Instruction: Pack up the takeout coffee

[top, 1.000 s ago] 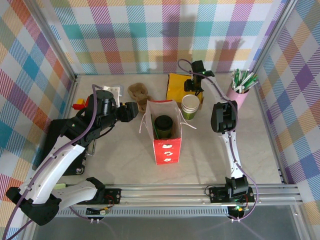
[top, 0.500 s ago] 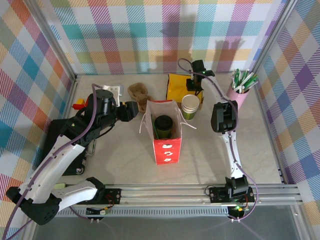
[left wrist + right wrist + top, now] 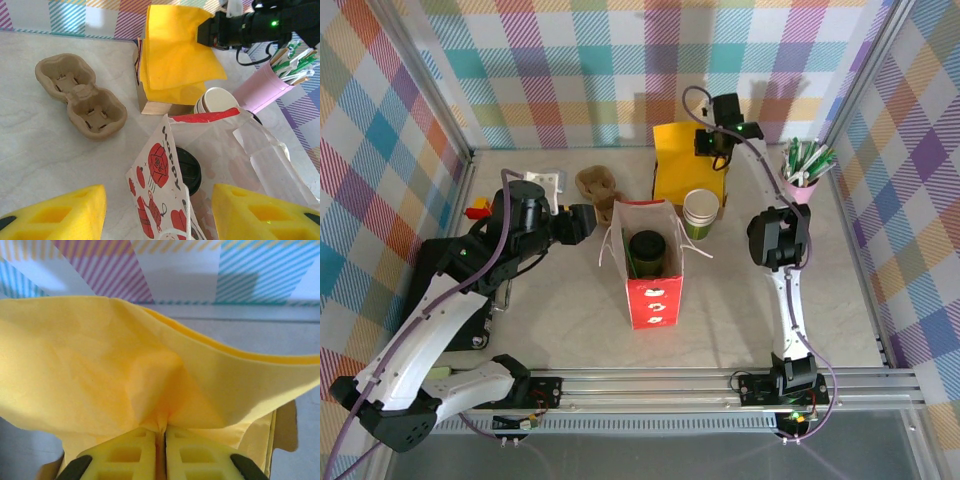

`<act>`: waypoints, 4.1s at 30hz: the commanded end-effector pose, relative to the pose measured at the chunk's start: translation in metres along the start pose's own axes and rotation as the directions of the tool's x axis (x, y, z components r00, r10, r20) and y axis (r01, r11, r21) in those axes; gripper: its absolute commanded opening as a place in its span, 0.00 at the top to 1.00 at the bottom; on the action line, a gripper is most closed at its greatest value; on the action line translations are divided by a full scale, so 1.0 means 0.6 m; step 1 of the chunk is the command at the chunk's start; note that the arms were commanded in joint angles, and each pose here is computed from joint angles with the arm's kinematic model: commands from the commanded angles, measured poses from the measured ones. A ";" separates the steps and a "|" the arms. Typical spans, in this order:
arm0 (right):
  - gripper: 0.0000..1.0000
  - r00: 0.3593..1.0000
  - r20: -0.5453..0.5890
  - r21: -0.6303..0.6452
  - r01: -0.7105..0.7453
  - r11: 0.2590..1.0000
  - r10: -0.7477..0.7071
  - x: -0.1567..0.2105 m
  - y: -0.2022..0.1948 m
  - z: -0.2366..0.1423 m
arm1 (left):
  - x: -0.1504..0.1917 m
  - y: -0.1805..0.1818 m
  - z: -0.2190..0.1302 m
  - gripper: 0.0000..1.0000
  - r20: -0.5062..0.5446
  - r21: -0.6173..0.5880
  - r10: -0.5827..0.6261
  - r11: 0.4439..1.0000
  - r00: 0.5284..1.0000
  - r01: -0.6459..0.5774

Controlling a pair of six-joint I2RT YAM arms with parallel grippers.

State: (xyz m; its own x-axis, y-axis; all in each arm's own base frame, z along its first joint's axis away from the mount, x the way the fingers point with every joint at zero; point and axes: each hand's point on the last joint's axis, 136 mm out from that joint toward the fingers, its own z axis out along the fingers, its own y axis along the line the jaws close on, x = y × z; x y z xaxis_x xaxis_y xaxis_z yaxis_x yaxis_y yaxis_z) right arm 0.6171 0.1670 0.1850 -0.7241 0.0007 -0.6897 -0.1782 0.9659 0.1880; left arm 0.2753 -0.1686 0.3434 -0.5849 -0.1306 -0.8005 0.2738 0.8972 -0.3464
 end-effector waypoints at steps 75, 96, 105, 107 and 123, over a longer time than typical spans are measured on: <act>1.00 0.897 -0.441 0.107 0.028 0.994 0.023 0.363 0.287 -0.359 | 0.084 -0.055 0.100 0.64 -0.164 0.156 -0.024 0.987 0.986 0.050; 0.79 0.877 -0.480 0.200 0.135 0.971 -0.023 0.402 0.272 -0.324 | 0.094 -0.057 0.105 0.66 -0.181 0.167 -0.008 0.985 0.983 0.039; 0.66 0.923 -0.385 0.074 0.057 0.996 -0.024 0.346 0.312 -0.370 | 0.102 -0.069 0.109 0.63 -0.197 0.191 0.013 0.981 0.980 0.025; 0.65 0.937 -0.350 0.040 0.035 0.999 -0.019 0.327 0.321 -0.387 | 0.104 -0.069 0.111 0.63 -0.198 0.186 0.015 0.982 0.980 0.022; 0.59 0.986 -0.133 -0.344 -0.141 0.928 0.101 0.209 0.351 -0.526 | 0.096 -0.057 0.123 0.78 -0.194 0.126 0.007 0.992 0.981 0.018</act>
State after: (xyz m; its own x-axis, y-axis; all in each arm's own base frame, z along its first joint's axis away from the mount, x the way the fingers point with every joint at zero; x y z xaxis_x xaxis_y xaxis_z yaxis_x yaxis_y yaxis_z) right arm 0.2777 0.2890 0.3435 -0.8173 0.0287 -0.5754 -0.2638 0.8693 0.4181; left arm 0.2860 -0.2356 0.2689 -0.7302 -0.0484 -0.6815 0.3510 0.8291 -0.4351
